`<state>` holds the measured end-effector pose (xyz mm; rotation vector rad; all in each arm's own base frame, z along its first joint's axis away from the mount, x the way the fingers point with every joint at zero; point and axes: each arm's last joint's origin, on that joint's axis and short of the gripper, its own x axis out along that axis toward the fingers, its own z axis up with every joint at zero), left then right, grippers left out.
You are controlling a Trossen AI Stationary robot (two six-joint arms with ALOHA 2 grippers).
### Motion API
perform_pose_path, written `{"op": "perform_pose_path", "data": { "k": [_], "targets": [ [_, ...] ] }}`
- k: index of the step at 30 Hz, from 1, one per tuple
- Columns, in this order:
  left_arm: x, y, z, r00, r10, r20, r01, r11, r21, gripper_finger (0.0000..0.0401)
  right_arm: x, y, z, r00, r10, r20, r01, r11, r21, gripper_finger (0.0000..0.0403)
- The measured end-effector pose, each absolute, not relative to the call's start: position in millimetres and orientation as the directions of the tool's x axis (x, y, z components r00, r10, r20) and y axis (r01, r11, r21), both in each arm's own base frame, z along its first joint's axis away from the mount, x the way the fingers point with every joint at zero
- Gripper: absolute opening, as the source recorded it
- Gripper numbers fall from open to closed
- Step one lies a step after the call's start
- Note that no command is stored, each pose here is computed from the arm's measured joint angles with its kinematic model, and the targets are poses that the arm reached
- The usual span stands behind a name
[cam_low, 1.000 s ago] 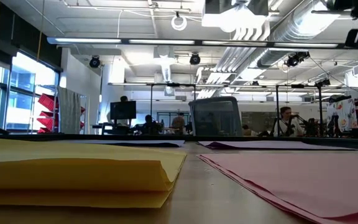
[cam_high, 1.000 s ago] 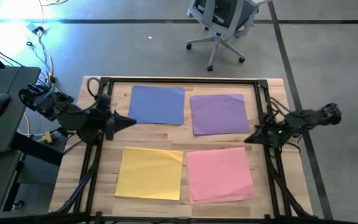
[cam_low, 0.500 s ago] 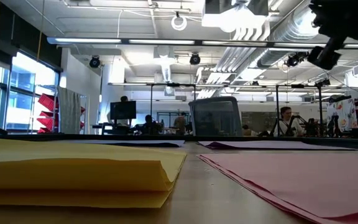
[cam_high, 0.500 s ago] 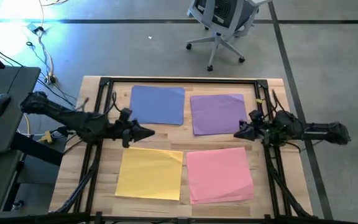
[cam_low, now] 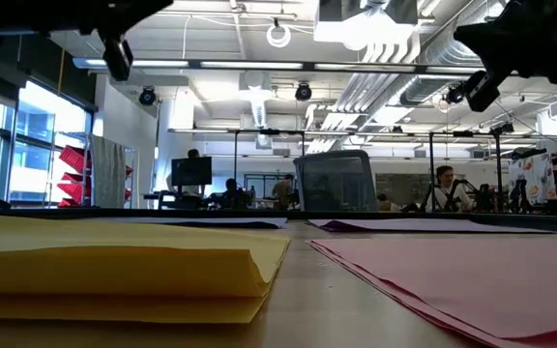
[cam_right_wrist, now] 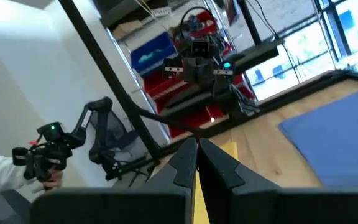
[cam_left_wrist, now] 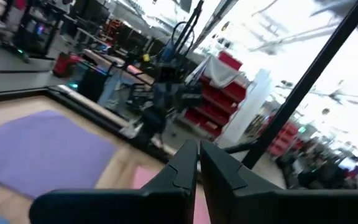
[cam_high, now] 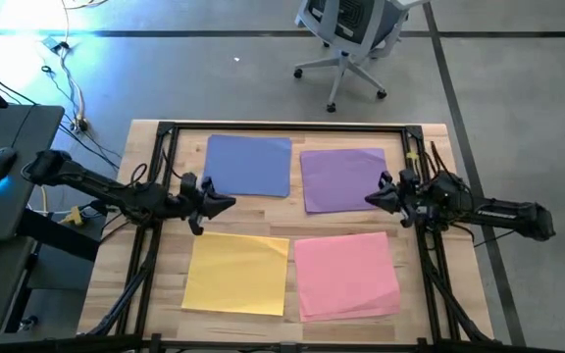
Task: Organize paper
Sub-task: Return to Home Position
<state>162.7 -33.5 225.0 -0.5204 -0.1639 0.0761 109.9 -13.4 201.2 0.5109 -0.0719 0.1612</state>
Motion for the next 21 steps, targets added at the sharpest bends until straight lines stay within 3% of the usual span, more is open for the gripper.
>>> {"op": "perform_pose_path", "data": {
  "k": [17,21],
  "targets": [
    [151,-29,167,0.947,0.182,-0.267,-0.263,0.914,-0.310,0.0000,110,-13,188,0.990,0.138,0.005,-0.118,0.827,0.550,0.0000],
    [137,-25,164,0.960,0.172,-0.222,-0.241,0.910,-0.339,0.0000,109,-13,171,0.990,0.138,-0.004,-0.113,0.826,0.553,0.0000]
  ]
}}
